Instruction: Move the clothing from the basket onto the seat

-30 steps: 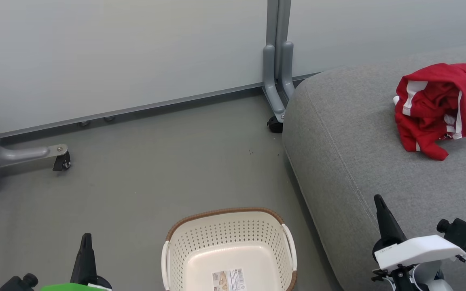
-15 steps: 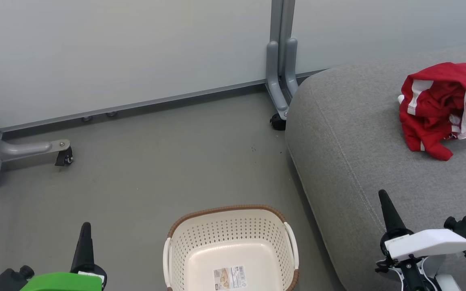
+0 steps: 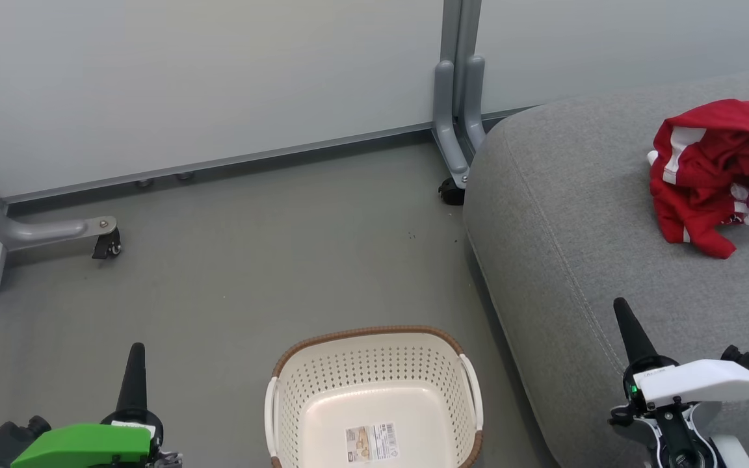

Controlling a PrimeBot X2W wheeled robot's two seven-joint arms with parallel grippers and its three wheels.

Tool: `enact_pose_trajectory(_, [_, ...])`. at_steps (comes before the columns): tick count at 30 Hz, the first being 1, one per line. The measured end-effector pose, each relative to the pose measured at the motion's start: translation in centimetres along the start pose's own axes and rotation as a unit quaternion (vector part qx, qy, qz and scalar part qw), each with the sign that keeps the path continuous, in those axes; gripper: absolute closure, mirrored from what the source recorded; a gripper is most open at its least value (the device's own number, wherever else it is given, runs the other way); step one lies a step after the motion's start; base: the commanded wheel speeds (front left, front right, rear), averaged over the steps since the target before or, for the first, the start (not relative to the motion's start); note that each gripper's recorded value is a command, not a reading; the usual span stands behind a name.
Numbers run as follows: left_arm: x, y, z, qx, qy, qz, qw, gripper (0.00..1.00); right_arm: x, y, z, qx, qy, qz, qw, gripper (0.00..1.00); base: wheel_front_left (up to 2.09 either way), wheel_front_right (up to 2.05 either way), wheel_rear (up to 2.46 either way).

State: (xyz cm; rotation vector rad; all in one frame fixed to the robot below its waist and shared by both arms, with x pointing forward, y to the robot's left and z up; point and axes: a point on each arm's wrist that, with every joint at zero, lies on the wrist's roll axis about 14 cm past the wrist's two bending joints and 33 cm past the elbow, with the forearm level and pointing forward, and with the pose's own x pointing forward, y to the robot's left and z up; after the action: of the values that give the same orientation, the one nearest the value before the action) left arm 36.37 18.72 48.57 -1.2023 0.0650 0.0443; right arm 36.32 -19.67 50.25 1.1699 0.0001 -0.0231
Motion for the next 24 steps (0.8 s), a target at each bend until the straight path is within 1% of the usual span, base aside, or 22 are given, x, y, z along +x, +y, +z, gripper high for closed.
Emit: enact_pose_trajectory(24, [1.2,-0.7,0.8,-0.098,-0.001,-0.013,0.995,1.0,1.2,-0.1,0.3,0.105,0.003,-0.002,0.994,1.0,0.0,0.0,0.0])
